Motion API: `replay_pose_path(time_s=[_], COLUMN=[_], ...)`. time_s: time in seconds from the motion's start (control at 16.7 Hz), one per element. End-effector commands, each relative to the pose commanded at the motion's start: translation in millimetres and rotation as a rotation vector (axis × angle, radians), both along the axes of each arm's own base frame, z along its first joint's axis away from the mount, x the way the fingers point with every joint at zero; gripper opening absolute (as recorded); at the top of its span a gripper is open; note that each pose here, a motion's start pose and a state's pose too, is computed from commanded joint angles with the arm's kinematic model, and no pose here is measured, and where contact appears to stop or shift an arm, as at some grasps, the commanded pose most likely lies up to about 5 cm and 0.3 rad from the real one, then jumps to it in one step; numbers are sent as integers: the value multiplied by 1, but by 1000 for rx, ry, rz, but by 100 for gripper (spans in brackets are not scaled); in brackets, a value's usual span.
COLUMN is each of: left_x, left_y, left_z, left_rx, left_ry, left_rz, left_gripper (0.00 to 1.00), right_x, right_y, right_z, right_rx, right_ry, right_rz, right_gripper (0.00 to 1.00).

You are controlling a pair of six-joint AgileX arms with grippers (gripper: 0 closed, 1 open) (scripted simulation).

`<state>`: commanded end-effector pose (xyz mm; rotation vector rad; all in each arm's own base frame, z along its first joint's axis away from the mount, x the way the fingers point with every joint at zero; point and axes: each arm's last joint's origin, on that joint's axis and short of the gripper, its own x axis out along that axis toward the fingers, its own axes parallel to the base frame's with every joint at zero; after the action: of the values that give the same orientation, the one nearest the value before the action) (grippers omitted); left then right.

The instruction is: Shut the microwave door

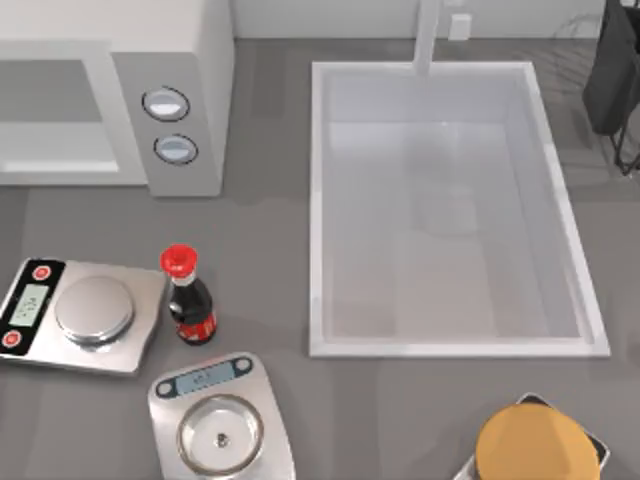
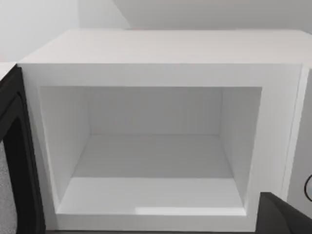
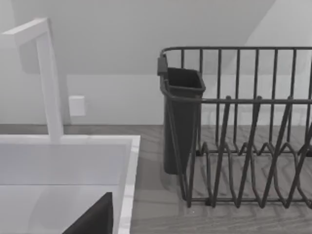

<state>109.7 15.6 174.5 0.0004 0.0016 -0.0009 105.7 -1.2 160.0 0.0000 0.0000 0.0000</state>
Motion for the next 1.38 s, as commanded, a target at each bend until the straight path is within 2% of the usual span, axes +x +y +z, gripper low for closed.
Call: replay_pose_path(time_s=[0.3,0.66,1.38], left_x=[-3,-4,-23], left_y=[15,17,45], left_z=[-9,-9,18], left_rx=[0,1,1], left_ry=[0,-1,-1], left_rz=[0,0,0], left_gripper=[0,0,0], right_x=[0,0,0], right_y=[0,0,0], right_z=[0,0,0], right_rx=[0,0,0], right_ry=[0,0,0], right_rz=[0,0,0], right_gripper=[100,100,100])
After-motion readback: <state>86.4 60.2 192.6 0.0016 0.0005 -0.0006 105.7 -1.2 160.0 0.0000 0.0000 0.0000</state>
